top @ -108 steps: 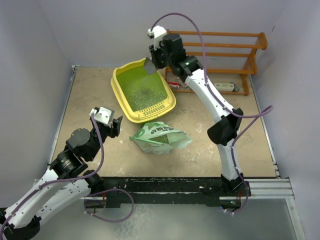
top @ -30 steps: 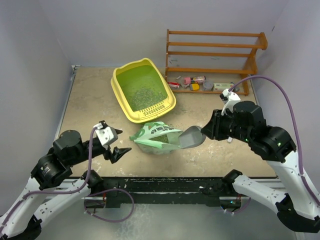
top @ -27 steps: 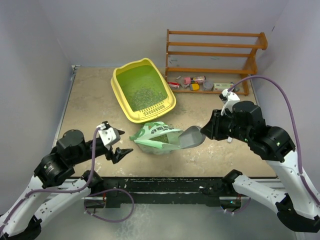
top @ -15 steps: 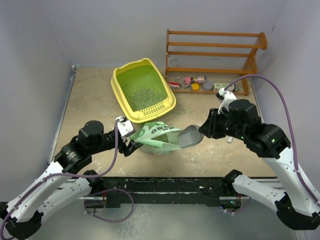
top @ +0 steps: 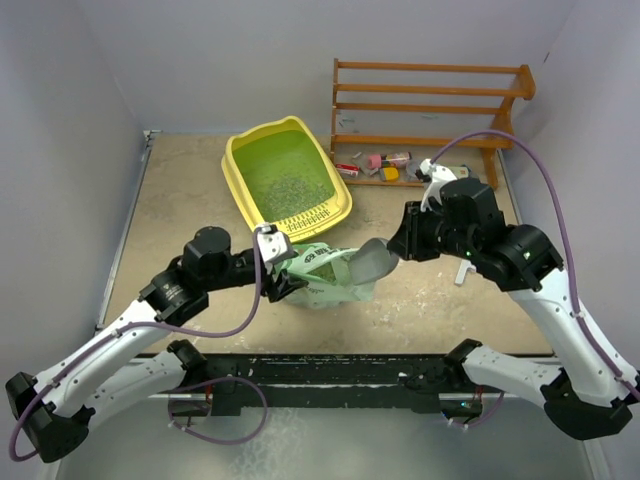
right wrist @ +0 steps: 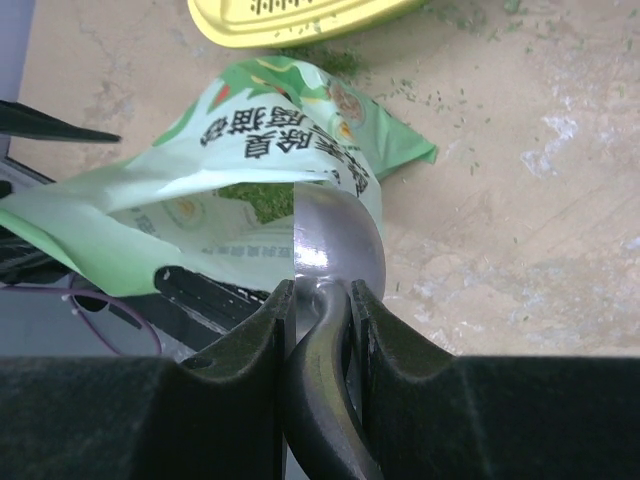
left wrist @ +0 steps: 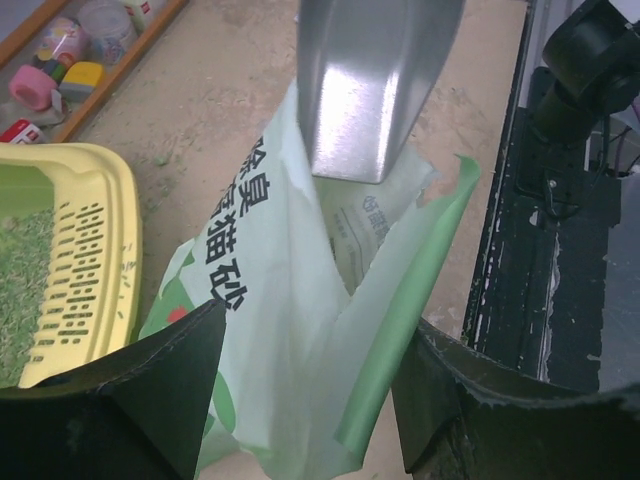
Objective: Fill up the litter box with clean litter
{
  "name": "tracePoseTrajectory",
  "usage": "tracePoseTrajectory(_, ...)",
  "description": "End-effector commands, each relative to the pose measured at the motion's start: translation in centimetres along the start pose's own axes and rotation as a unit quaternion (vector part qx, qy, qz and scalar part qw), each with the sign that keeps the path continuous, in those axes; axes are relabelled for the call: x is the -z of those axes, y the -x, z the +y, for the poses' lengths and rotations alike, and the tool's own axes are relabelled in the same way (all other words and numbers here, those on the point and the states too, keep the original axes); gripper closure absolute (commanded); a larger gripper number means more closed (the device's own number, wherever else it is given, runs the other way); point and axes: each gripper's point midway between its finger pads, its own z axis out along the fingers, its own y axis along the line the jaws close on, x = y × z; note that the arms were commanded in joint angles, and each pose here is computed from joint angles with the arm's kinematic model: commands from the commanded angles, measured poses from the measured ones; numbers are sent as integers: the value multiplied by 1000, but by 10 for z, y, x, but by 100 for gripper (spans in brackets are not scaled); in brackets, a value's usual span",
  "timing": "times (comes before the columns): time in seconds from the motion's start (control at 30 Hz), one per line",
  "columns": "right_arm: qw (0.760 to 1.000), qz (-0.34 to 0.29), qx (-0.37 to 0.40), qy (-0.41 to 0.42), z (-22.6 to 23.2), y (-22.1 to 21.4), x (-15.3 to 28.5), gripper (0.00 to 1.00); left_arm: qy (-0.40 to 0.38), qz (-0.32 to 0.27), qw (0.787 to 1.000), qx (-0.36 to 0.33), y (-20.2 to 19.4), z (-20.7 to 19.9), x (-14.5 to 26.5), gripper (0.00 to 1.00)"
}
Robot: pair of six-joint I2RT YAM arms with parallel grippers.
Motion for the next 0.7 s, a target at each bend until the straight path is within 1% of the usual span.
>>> tracePoseTrajectory(0.0, 998, -57, 20, 19, 16, 40, 14, 100, -41, -38, 998, -6, 17, -10, -10, 33)
tracePoseTrajectory(0.13, 998, -43, 24, 28, 21, 41, 8, 100, -50, -33, 998, 4, 12, -11, -16, 35)
tracePoseTrajectory(0.2, 999, -31, 25, 29, 20, 34, 3, 100, -48, -32, 998, 7, 10, -11, -17, 38)
tracePoseTrajectory(0.23, 999, -26, 24, 27, 18, 30, 0, 100, -44, -33, 998, 8, 9, -9, -17, 43)
tracePoseTrajectory(0.27, 999, -24, 23, 26, 17, 26, -2, 100, -40, -34, 999, 10, 9, -8, -18, 51)
tracePoseTrajectory(0.3, 999, -22, 21, 26, 15, 22, -4, 100, -35, -35, 999, 11, 10, -7, -18, 62)
tracePoseTrajectory(0.33, 999, -17, 19, 26, 13, 16, -7, 100, -32, -38, 999, 12, 11, -6, -18, 75)
tracePoseTrajectory(0.43, 999, -6, 18, 29, 11, 6, -14, 100, -29, -48, 998, 11, 15, -5, -18, 100)
tracePoseTrajectory(0.67, 1000, 0, 19, 25, 10, 1, -33, 100, -28, -75, 997, 15, 29, -4, -19, 100)
